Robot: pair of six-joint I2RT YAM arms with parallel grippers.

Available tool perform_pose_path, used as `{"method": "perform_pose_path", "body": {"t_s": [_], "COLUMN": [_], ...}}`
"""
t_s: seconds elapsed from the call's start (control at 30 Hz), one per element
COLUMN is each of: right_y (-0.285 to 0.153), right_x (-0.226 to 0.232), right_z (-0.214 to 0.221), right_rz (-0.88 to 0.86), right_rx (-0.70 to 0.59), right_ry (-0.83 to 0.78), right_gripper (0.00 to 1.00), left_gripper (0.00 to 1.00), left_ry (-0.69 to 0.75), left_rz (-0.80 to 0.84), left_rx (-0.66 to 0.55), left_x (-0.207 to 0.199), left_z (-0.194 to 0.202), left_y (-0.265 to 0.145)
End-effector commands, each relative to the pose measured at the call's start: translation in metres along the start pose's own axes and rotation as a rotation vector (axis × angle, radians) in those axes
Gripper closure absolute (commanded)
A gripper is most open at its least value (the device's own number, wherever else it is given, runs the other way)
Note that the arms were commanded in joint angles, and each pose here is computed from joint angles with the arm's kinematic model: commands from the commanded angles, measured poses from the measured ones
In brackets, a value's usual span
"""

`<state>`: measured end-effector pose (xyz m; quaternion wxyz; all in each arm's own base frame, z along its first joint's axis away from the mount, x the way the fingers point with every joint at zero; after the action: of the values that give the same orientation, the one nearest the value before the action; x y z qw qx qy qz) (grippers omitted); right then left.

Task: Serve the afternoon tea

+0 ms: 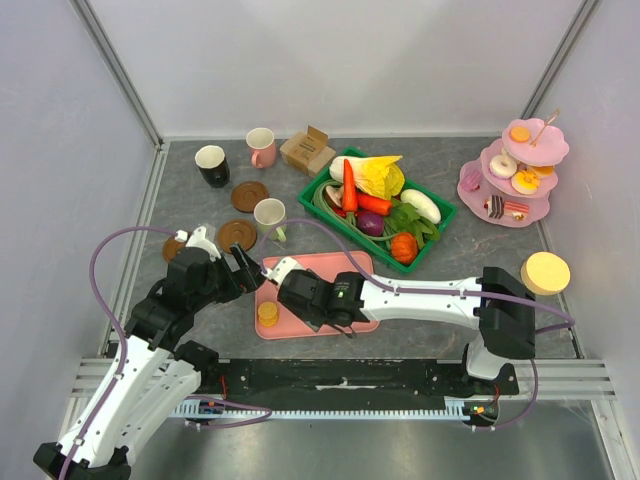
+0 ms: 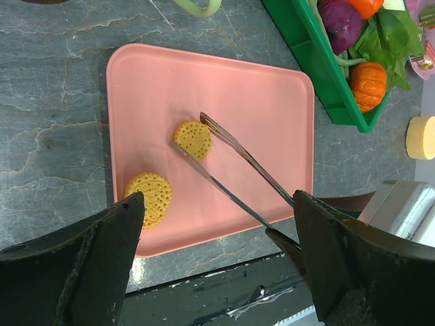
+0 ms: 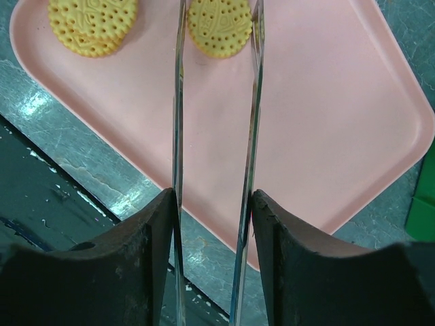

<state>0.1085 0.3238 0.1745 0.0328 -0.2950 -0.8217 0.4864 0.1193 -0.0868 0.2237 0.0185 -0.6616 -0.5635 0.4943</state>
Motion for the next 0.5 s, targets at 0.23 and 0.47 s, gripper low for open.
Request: {"method": "perform_pose_path", "body": {"t_s": [0.23, 0.47], "right_y": [-0.0114, -0.0094], "right_x": [-0.0024, -0.0009], "right_z": [-0.0126, -0.0096], "right_rz": [-0.006, -0.008], "right_rx": [-0.027, 0.024], "right_ry": [0.031, -0.033], "right_gripper": [0.46, 0.43], "left_gripper": [0.04, 0.04], "left_ry": [0.000, 0.001], "left_rz": [0.004, 0.003], "left_rx": [-0.017, -0.020], "left_x": [-0.0022, -0.0017], "left_z": [-0.0026, -0.0025], "left_y": [-0.0026, -0.0027]}}
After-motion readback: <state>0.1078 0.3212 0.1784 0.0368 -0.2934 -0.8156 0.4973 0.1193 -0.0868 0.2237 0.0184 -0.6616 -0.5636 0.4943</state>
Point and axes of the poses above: each gripper's point midway between its finger pads, its own y axis out along the fingers, its own x axis along the line the jaws close on, z = x × y, the point moved 9 cm from there along -y, back along the fingers, and after that the axes turned 7 degrees about -y, right-handed, at the moved point
